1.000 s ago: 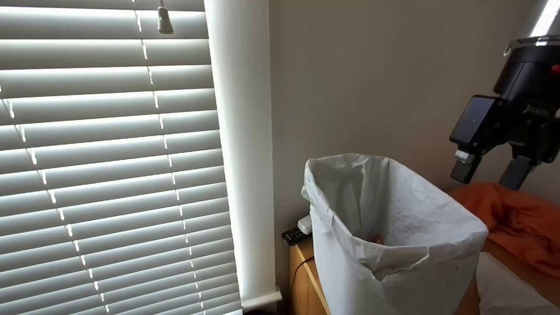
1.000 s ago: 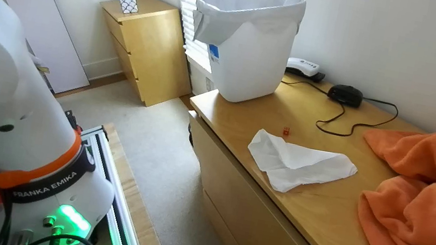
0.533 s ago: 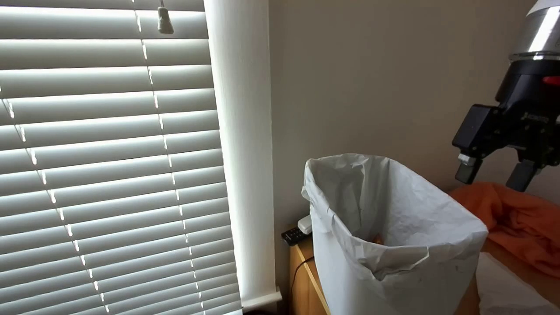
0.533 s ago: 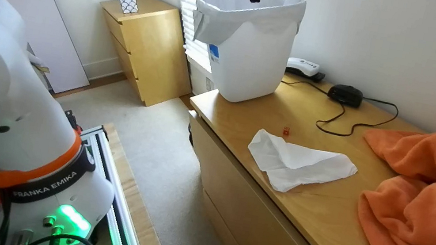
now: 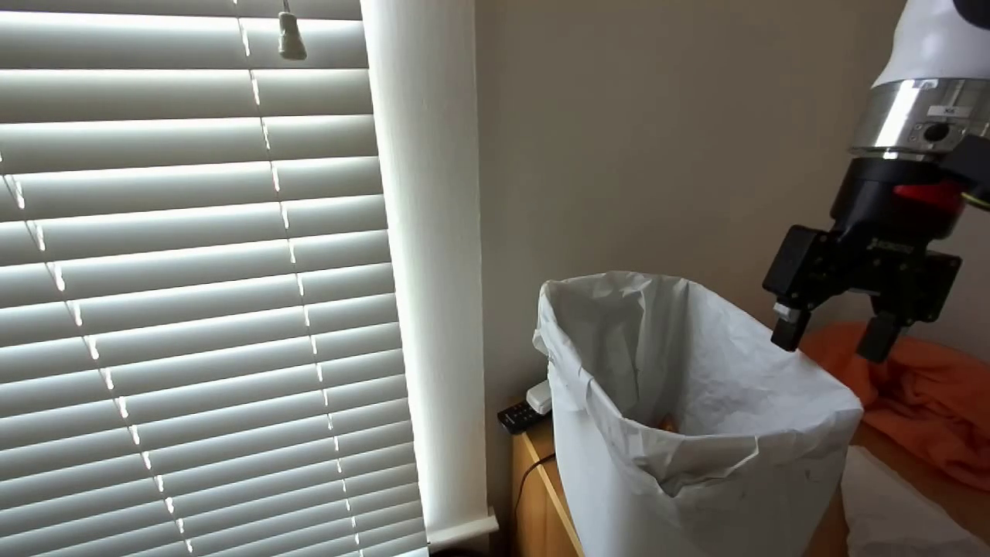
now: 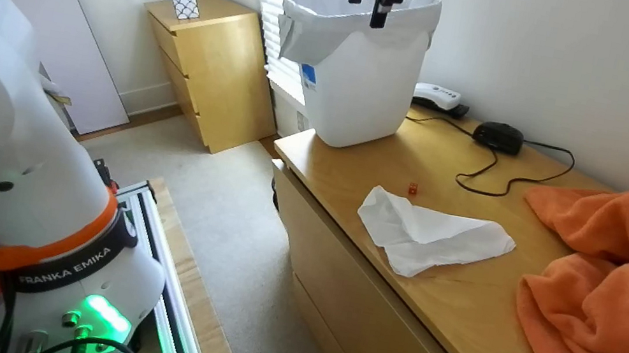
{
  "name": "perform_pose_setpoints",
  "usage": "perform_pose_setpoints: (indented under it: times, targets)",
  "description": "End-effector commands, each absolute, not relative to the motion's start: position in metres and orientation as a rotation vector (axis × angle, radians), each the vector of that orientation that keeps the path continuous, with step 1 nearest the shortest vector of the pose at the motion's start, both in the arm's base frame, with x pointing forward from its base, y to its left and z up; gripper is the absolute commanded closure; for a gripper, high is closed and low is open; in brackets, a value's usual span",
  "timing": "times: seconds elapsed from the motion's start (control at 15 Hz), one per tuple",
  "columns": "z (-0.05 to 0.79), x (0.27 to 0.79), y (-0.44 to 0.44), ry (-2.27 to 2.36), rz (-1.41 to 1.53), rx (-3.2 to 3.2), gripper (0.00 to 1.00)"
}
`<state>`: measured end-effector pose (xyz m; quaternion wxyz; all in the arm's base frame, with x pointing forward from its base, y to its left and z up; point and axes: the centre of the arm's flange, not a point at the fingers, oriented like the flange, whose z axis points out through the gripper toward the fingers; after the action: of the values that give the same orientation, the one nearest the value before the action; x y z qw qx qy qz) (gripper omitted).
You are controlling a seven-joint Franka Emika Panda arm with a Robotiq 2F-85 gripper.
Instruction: Move the white bin a little to the left on the chest of drawers
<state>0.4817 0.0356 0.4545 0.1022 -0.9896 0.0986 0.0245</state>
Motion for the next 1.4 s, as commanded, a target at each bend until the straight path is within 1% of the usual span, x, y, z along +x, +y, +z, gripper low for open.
perform_pose_setpoints:
  times: [0.0,0.07,0.2,0.27,0.53,0.6,1.13,1.33]
  targets:
    - [0.442,0.493,0.036,0.343,0.072,-2.893,0.34]
    - [0.44,0.495,0.036,0.345,0.075,-2.885,0.44]
    - [0.436,0.498,0.037,0.35,0.087,-2.884,0.58]
    - [0.436,0.499,0.037,0.353,0.09,-2.883,0.67]
    - [0.438,0.502,0.038,0.359,0.095,-2.882,0.96]
    - [0.439,0.503,0.037,0.371,0.099,-2.884,1.0]
    - [0.453,0.502,0.036,0.544,0.082,-2.861,0.99]
    - [0.464,0.497,0.035,0.787,0.032,-2.825,0.99]
